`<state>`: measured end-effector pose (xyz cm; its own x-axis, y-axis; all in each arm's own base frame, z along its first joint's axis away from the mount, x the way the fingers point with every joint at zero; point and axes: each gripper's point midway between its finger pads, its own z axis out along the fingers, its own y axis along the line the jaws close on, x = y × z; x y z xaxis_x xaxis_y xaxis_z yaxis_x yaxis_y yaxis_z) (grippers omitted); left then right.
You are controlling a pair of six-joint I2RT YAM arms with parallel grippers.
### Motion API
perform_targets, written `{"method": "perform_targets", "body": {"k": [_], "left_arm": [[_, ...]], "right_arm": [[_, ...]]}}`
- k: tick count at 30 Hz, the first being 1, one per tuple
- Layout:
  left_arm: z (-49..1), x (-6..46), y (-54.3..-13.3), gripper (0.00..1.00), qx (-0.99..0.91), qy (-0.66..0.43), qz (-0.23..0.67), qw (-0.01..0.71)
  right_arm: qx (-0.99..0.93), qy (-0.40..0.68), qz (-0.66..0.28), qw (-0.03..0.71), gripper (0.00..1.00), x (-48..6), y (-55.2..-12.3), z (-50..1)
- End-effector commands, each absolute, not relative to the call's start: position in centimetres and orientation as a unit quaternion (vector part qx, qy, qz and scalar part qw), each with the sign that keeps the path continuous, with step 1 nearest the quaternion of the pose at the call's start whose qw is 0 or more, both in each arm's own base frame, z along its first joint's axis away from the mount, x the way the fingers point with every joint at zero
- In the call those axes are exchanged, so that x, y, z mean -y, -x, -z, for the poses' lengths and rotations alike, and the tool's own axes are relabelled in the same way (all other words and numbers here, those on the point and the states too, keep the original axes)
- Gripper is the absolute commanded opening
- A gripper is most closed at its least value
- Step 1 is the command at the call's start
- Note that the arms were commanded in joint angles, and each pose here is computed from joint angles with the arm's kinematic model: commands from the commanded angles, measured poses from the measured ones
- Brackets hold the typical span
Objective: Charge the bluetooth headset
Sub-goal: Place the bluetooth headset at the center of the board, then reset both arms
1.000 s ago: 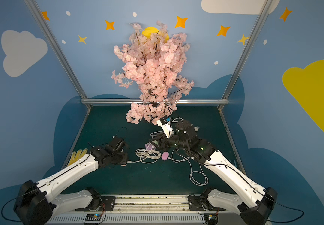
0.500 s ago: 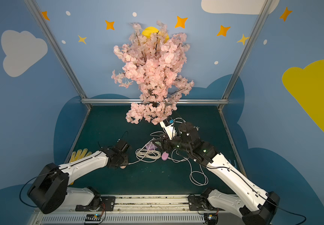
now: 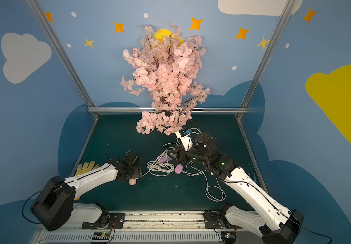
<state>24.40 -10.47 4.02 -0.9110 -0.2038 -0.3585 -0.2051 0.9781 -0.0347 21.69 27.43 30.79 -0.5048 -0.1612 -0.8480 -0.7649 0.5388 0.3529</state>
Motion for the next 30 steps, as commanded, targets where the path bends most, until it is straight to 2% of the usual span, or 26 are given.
{"method": "perform_targets", "body": {"k": [1, 5, 8, 9, 10, 15, 22, 27, 30], "left_arm": [[-7.4, 10.2, -25.4, 0.89, -0.969, 0.11, 0.001, 0.22], [-11.6, 9.6, -26.4, 0.93, -0.954, 0.111, 0.011, 0.279], [-14.2, 8.3, -27.0, 1.0, -0.939, 0.13, 0.022, 0.319], [-15.0, 7.8, -27.2, 1.0, -0.933, 0.137, 0.026, 0.331], [-15.5, 7.2, -27.4, 1.0, -0.928, 0.148, 0.03, 0.34], [-18.0, 4.4, -29.2, 1.0, -0.893, 0.2, 0.057, 0.398], [-19.6, -0.9, -30.6, 1.0, -0.832, 0.29, 0.036, 0.472], [-18.2, -4.0, -29.7, 1.0, -0.821, 0.318, -0.026, 0.474], [-17.7, -3.9, -30.2, 1.0, -0.822, 0.283, -0.027, 0.494]], "right_arm": [[-0.785, 0.284, -0.375, 0.404, 0.64, -26.7, -21.7, -30.9], [-0.787, 0.282, -0.368, 0.406, 0.64, -26.2, -21.7, -31.2], [-0.793, 0.276, -0.353, 0.414, 0.65, -25.6, -22.0, -31.4], [-0.797, 0.27, -0.343, 0.418, 0.7, -25.1, -22.2, -31.3], [-0.801, 0.263, -0.333, 0.423, 0.92, -24.7, -22.5, -31.2], [-0.826, 0.228, -0.248, 0.452, 0.92, -21.5, -24.2, -29.6], [-0.858, 0.113, -0.05, 0.499, 0.92, -13.1, -27.8, -26.5], [-0.855, 0.077, -0.028, 0.512, 0.92, -9.8, -28.8, -22.5], [-0.859, 0.039, -0.016, 0.51, 0.92, -7.6, -28.6, -19.8]]}}
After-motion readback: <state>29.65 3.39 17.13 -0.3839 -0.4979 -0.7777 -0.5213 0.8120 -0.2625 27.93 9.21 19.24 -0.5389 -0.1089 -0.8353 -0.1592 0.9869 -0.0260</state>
